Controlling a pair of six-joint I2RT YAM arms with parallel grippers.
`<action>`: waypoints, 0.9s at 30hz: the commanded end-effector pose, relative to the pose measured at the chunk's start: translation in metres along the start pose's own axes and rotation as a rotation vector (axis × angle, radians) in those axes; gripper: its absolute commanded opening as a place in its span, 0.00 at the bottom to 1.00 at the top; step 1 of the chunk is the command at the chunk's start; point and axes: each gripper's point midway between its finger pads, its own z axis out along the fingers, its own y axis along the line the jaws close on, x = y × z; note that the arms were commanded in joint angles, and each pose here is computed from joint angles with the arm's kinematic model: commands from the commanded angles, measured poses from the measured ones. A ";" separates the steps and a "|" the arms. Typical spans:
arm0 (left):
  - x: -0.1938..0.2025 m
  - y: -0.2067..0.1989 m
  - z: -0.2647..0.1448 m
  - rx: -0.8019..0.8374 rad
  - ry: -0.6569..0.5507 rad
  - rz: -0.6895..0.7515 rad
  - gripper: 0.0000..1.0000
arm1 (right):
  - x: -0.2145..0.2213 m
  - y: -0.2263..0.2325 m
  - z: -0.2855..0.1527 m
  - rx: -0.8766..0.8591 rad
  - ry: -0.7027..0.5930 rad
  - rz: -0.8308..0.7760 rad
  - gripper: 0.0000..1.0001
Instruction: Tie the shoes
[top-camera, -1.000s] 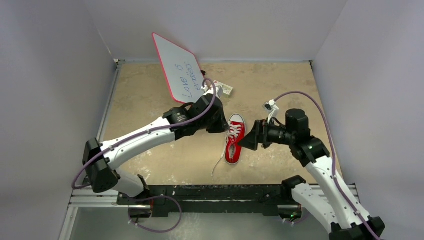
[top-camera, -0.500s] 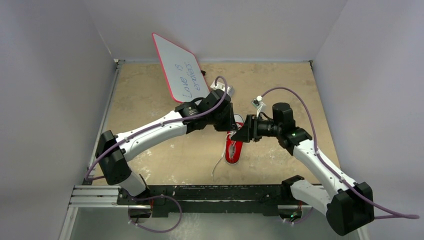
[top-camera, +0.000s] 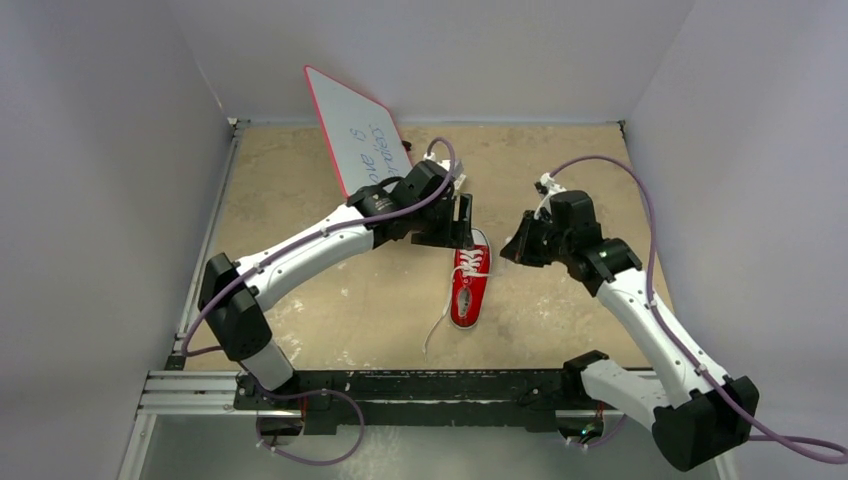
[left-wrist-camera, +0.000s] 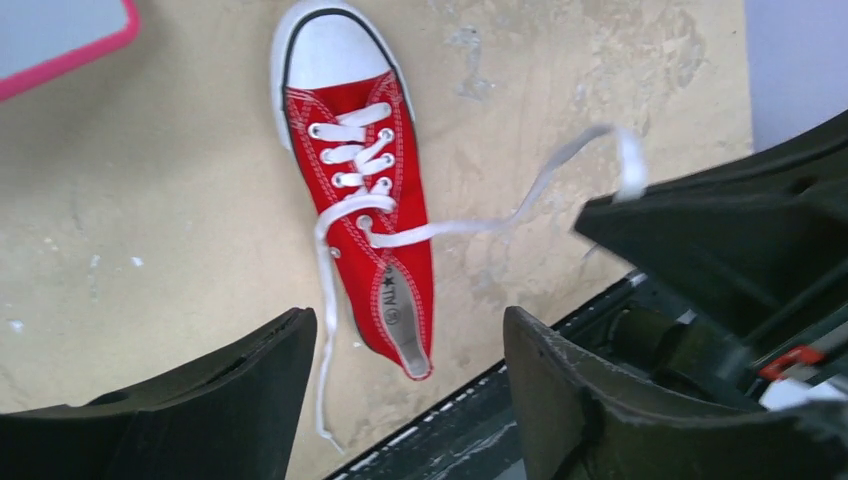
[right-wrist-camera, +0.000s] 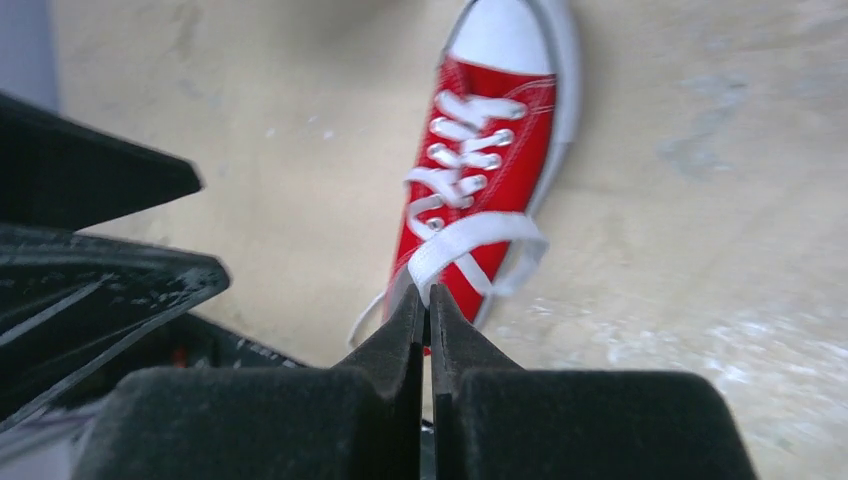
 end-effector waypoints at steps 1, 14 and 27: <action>-0.009 0.008 -0.020 0.015 -0.080 0.090 0.70 | -0.016 -0.042 -0.012 0.272 -0.006 -0.073 0.00; 0.028 0.052 0.019 -0.046 -0.090 0.188 0.57 | -0.042 -0.010 -0.012 0.176 0.046 -0.134 0.00; 0.102 0.065 0.054 -0.091 -0.147 0.370 0.53 | -0.055 0.002 -0.021 0.150 0.073 -0.218 0.00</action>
